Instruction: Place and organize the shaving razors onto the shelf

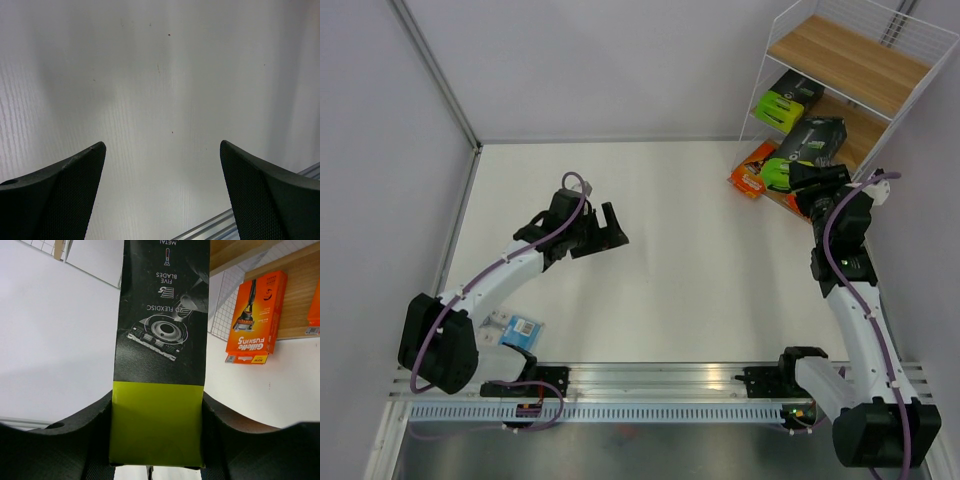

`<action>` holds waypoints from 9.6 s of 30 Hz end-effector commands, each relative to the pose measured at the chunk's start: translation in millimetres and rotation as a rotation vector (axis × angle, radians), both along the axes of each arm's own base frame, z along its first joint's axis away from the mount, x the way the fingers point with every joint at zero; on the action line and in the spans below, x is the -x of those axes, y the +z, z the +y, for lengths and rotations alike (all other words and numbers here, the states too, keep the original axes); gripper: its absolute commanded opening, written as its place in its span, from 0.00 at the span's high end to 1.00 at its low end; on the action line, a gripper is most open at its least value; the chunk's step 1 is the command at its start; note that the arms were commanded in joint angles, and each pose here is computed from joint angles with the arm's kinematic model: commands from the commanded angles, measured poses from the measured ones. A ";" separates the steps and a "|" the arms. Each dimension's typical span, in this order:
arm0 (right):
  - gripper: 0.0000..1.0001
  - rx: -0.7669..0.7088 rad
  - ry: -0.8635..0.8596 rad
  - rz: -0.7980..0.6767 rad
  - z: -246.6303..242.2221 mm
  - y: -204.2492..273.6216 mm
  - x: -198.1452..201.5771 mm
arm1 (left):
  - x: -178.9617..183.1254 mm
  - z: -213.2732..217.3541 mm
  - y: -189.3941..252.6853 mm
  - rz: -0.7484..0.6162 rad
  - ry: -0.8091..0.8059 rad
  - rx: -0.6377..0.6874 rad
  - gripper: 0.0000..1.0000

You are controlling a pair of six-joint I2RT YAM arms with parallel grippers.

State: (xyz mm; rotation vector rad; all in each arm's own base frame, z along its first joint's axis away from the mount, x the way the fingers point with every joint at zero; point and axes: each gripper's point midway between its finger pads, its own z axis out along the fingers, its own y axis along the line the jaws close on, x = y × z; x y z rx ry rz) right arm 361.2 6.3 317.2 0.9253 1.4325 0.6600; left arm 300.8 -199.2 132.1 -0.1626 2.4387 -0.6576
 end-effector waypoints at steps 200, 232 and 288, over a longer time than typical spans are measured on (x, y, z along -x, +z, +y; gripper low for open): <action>0.26 0.435 0.816 0.083 153.4 -57.7 -22.2 | 93.4 292.1 -57.6 0.206 1.431 -0.115 0.03; 0.27 0.481 0.888 0.208 178.3 -85.2 -28.8 | 155.7 295.8 -79.1 0.397 1.595 -0.222 0.02; 0.21 0.325 0.918 0.190 191.2 -96.0 2.5 | 10.9 115.3 19.0 -0.053 0.599 0.163 0.98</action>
